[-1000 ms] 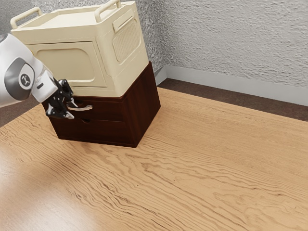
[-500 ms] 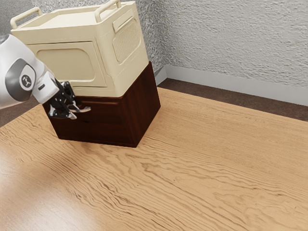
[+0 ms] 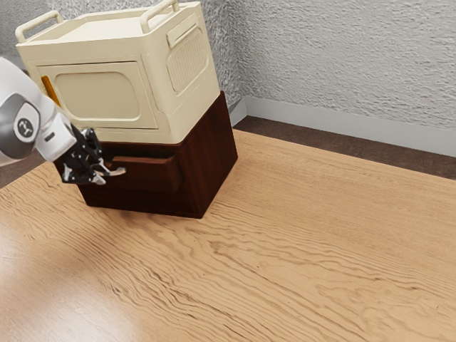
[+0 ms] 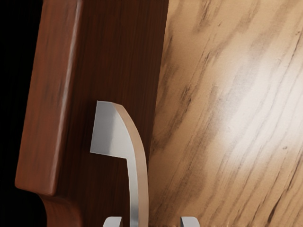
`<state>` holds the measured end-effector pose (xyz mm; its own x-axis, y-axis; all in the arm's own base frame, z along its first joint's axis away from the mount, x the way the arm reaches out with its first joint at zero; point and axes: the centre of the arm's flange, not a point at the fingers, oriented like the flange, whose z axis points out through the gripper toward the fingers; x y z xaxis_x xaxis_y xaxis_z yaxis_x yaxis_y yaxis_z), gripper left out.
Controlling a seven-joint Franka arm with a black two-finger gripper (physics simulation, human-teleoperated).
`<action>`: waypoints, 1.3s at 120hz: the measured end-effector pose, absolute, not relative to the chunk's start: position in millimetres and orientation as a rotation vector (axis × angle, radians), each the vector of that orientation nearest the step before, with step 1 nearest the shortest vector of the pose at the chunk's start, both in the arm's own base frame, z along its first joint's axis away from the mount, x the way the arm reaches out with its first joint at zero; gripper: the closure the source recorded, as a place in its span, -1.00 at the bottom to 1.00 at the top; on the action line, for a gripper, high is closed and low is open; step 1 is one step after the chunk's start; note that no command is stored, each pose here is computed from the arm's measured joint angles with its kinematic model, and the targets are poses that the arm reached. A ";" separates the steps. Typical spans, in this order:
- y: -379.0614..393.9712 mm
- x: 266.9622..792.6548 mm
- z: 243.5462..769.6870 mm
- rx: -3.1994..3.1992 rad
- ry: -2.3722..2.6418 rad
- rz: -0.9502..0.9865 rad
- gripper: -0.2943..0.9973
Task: Pull the drawer handle with one arm to open the drawer
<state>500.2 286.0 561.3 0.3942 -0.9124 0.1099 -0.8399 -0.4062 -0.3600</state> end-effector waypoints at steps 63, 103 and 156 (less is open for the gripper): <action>276.2 463.7 561.4 -2.420 1.546 -0.437 0.41; 267.4 442.8 561.1 -2.417 1.555 -0.444 0.41; 264.7 413.8 562.3 -2.420 1.541 -0.456 0.42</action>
